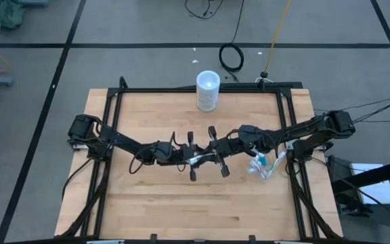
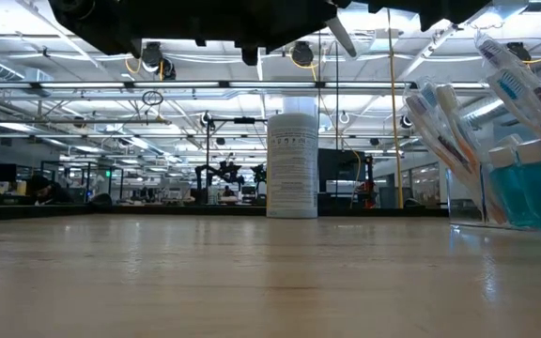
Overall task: Pick & Place toothbrushing station
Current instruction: Put the green toothbrush into the transparent organizer
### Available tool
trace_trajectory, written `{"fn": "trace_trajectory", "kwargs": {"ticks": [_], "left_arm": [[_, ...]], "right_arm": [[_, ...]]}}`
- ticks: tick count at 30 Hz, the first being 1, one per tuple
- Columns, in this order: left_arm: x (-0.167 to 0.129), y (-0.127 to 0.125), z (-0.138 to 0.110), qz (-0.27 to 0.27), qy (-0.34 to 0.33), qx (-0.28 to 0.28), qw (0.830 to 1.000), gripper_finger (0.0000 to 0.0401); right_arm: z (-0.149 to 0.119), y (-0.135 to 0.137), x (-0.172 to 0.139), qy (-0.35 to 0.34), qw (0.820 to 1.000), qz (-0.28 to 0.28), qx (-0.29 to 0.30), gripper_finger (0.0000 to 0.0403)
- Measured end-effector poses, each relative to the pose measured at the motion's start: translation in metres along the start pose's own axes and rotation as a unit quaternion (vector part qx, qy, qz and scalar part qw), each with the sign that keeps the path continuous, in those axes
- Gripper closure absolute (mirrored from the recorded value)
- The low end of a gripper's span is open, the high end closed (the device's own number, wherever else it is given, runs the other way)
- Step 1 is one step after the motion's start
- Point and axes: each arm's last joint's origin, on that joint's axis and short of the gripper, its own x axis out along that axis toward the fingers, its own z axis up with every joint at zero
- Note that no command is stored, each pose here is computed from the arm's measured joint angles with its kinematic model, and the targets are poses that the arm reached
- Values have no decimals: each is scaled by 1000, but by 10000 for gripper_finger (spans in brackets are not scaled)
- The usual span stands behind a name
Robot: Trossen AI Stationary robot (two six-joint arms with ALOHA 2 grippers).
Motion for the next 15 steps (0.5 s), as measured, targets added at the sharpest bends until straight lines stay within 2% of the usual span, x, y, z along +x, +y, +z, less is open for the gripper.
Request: {"fn": "trace_trajectory", "kwargs": {"ticks": [6,10,15], "left_arm": [[0,-1,-5,-6,27,6,1000,359],[-1,-2,-9,-11,47,11,999,377],[-3,-6,-11,-18,71,15,997,373]], "right_arm": [[-5,0,0,26,1000,0,16,387],[-8,0,0,42,999,0,29,358],[-8,1,-2,55,998,3,19,315]]}}
